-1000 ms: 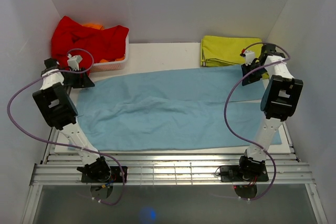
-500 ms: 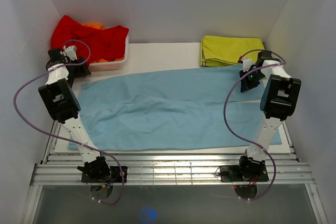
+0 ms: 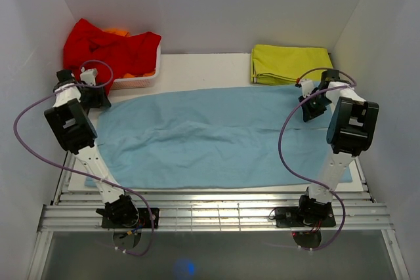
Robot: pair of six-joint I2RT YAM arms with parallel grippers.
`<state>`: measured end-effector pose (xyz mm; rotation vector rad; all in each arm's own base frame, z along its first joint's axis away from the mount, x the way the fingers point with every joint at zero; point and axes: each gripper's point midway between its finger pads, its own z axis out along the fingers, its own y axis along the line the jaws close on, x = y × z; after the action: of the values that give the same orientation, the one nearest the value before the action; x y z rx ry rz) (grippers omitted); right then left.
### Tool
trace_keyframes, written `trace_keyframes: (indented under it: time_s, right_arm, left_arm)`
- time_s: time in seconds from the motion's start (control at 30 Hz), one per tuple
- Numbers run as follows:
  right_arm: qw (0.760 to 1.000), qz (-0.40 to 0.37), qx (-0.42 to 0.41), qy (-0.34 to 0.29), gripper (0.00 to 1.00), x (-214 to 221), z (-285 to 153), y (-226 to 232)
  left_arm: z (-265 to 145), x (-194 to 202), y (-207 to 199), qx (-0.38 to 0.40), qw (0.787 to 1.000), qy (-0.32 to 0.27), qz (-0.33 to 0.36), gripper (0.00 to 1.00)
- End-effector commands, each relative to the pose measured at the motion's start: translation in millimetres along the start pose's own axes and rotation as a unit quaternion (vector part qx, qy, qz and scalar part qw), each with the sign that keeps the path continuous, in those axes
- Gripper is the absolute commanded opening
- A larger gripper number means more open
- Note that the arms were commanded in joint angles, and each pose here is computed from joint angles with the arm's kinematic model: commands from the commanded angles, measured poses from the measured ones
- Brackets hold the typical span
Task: Fold and stack the trousers
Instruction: Flatten the trousers out, then fold the trousers
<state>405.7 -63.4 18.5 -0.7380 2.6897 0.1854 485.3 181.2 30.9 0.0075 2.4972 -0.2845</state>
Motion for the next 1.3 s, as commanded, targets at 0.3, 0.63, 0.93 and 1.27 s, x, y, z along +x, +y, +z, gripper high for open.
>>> trace_keyframes:
  time_s: [0.3,0.63,0.93,1.27]
  right_arm:
    - [0.996,-0.020,-0.059,0.068,0.21,59.7,-12.4,42.9]
    - [0.994,-0.100,-0.035,-0.023,0.32,-19.1,-66.2,9.9]
    - [0.980,-0.188,-0.018,-0.067,0.75,-58.3,-107.2,-2.3]
    - [0.969,-0.229,-0.003,-0.096,0.79,-75.9,-119.8,-6.8]
  left_arm:
    - [-11.8,16.3,-29.7,0.086,0.995,0.004,0.052,0.65]
    - [-27.1,-27.1,-38.6,0.118,0.980,-0.072,0.145,0.68]
    - [-54.6,-38.0,-49.5,0.150,0.930,-0.082,0.324,0.66]
    - [-41.1,-37.5,-45.4,0.182,0.892,-0.079,0.407,0.63]
